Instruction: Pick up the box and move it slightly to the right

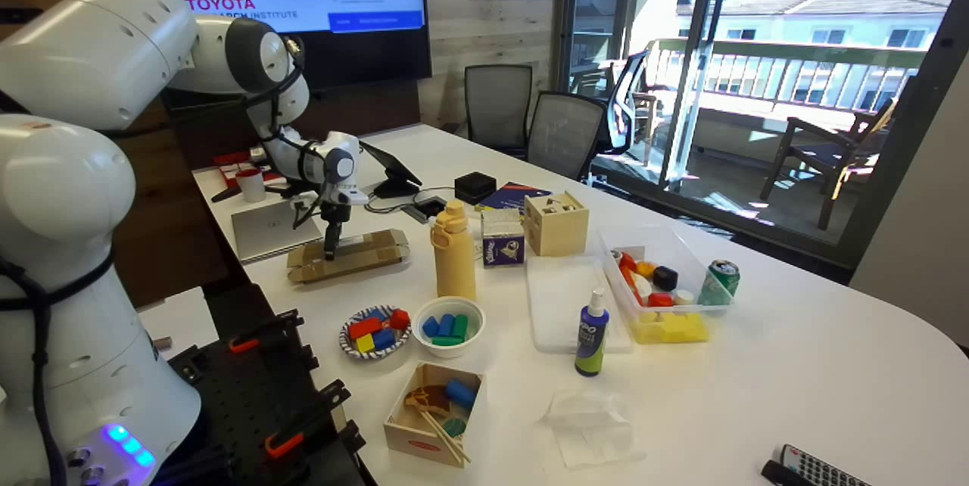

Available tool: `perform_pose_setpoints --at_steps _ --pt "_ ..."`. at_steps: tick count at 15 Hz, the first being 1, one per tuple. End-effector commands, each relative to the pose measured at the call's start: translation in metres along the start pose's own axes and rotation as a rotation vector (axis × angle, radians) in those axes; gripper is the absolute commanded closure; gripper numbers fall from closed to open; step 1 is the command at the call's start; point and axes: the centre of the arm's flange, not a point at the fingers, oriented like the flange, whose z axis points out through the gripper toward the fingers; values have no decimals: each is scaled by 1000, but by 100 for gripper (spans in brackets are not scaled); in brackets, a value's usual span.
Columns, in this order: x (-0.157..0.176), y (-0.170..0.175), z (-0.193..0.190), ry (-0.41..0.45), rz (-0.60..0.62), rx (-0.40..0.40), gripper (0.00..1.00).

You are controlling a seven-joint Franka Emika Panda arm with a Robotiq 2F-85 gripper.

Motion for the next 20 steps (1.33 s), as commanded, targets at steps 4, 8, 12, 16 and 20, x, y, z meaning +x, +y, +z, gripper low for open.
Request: perform_pose_setpoints --at_steps 4,8,12,16,20 --pt "-35 107 32 -18 216 -133 0" --pt "-39 162 43 2 335 -222 0" --pt "-24 225 54 36 366 -278 0" --pt "5 247 51 106 320 -280 0" --pt "33 227 47 168 216 -210 0"
